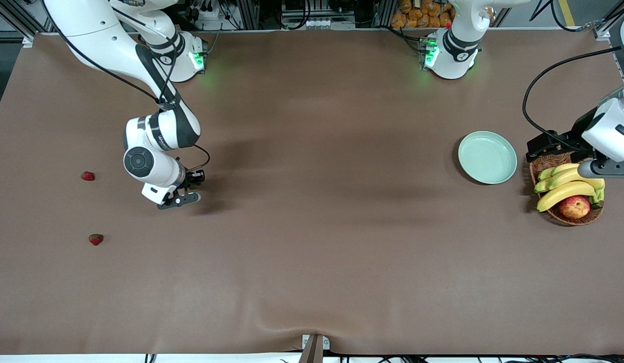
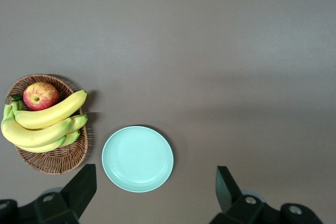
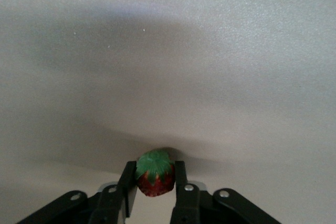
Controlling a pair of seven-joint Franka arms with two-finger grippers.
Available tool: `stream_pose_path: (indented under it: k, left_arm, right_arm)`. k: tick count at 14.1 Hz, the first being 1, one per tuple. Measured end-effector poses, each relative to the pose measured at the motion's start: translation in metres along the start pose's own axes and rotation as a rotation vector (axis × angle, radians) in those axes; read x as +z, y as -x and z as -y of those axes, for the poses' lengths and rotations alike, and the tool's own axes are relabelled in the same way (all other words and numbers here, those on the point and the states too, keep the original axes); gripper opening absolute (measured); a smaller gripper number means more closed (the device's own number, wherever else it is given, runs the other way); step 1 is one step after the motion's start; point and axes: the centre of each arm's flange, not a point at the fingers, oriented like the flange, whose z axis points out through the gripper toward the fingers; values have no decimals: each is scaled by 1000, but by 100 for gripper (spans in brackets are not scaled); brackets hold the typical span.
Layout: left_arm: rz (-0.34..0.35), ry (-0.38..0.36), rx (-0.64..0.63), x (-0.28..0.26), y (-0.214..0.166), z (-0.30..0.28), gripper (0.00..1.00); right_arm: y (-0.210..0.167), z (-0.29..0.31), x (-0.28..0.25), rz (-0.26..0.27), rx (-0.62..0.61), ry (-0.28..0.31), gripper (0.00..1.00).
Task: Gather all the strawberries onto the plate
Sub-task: 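Lower the right gripper and grasp the strawberry, then carry the strawberry to mid-table with the right gripper and release it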
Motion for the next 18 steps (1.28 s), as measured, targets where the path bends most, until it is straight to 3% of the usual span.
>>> stream_pose_path:
  k: [4, 8, 11, 12, 15, 18]
  left_arm:
    - [0, 0, 0, 0, 0, 0, 100]
    - [2, 0, 0, 1, -1, 0, 100]
    - [7, 0, 1, 4, -2, -1, 100]
    - [8, 0, 1, 4, -2, -1, 100]
    - [8, 0, 4, 5, -2, -2, 100]
    - [9, 0, 5, 5, -2, -3, 100]
  right_arm:
    - [-6, -7, -17, -37, 13, 1, 33]
    - [-24, -9, -85, -77, 14, 0, 33]
    - [-45, -1, -136, -138, 12, -4, 33]
    - [-51, 7, -148, -162, 22, -24, 33]
    - [-67, 58, -171, -206, 78, -161, 33]
    - [-86, 135, -165, -198, 154, -202, 33]
